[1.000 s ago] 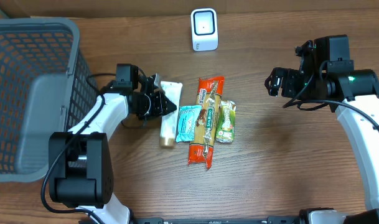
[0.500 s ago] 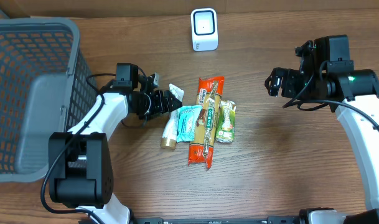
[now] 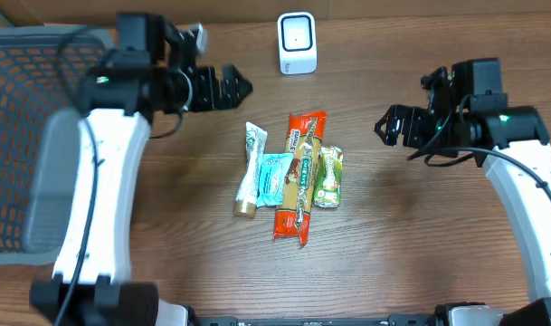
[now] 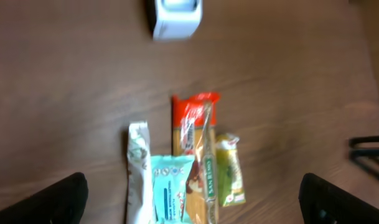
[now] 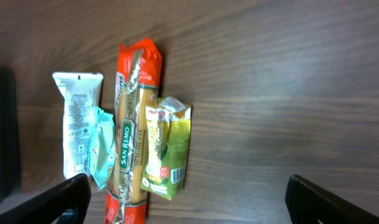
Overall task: Scan the item barcode
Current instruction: 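Raise the left arm away and reach the right gripper to the juice pouch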
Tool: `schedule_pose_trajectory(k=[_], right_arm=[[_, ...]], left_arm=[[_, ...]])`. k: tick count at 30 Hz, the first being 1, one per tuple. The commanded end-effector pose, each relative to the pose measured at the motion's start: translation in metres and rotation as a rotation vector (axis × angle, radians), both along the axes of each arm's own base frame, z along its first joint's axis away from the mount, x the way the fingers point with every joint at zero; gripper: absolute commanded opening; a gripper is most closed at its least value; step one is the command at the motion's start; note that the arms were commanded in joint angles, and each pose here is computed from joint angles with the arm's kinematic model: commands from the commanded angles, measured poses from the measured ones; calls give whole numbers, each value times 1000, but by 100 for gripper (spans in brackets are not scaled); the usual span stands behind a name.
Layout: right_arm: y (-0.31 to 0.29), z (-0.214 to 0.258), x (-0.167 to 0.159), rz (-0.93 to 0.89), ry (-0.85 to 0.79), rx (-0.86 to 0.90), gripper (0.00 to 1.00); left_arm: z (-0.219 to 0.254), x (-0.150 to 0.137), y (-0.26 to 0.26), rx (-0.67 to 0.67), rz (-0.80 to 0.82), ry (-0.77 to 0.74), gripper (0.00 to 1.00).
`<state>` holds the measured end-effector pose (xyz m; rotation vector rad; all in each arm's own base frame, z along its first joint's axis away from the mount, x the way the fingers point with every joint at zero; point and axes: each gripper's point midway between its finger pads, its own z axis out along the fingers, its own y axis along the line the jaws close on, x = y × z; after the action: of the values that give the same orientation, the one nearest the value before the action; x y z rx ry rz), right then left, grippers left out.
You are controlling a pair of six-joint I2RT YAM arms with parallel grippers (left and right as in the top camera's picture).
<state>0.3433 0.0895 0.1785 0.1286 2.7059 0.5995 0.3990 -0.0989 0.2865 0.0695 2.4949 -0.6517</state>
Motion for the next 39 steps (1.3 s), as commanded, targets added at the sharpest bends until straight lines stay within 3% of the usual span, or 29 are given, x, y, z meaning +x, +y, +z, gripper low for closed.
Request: schedule_pose_trajectory(k=[1,9,17,25,39], right_arm=[[14,-14,-9,15,45,49,100],[45,-46,-23,113,108,18,99],[74,-86,-12,154,120,-113,94],[89,-145,-24,207,281,-176,88],[63,-155,-22,166,292,-308,86]], left_arm=[[35,-9,2,40,-6,-102,100],[38,-10,3,41,-4,-109,100],[35,-8,2,41,-5,-100,99],[33,-7,2,41,-5,-96,99],[33,-7,2,41,-5,-96,99]])
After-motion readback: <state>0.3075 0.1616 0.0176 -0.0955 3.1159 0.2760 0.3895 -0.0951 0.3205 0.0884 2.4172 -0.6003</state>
